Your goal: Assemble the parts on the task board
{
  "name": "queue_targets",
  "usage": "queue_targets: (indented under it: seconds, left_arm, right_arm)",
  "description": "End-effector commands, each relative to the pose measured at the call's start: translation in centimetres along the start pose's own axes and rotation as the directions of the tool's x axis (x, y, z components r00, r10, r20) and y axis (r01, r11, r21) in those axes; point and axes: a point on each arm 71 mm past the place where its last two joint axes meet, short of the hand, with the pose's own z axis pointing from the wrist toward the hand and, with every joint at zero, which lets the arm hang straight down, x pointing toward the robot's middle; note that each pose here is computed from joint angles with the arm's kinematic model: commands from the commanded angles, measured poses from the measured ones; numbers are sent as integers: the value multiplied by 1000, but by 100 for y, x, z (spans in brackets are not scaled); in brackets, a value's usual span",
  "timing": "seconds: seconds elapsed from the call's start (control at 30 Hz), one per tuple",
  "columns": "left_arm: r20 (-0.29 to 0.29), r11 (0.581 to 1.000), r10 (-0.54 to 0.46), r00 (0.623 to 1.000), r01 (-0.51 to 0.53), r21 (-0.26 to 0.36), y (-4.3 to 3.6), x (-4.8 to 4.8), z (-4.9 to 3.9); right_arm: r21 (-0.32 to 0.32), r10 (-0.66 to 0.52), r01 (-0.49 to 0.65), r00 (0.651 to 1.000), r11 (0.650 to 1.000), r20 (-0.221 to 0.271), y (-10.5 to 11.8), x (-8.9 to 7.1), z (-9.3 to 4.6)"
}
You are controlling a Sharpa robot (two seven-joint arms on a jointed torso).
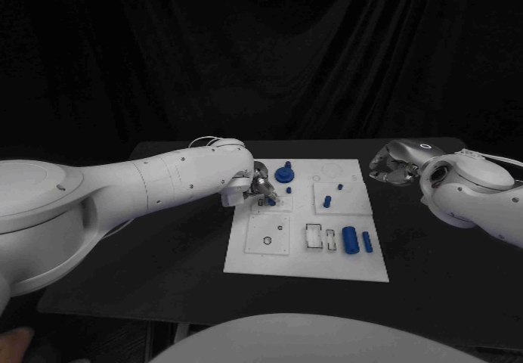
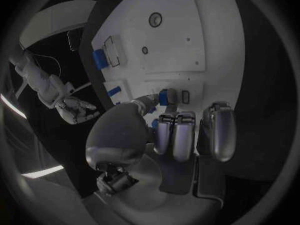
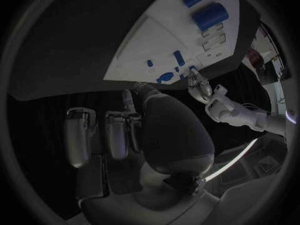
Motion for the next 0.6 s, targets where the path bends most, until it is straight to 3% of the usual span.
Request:
queue_targets:
  seconds: [0.03,0.6]
  left_arm:
    - [-8,1000,-1,1000,1,14,-5,54,27]
    - [-25,1000,1,1000,-1,-18,49,92,45]
  right_arm:
    - [11,-4,4,1000,1000,-5,-8,10,-1]
    - [14,-6,6,1000,1000,-12,-7,15,0]
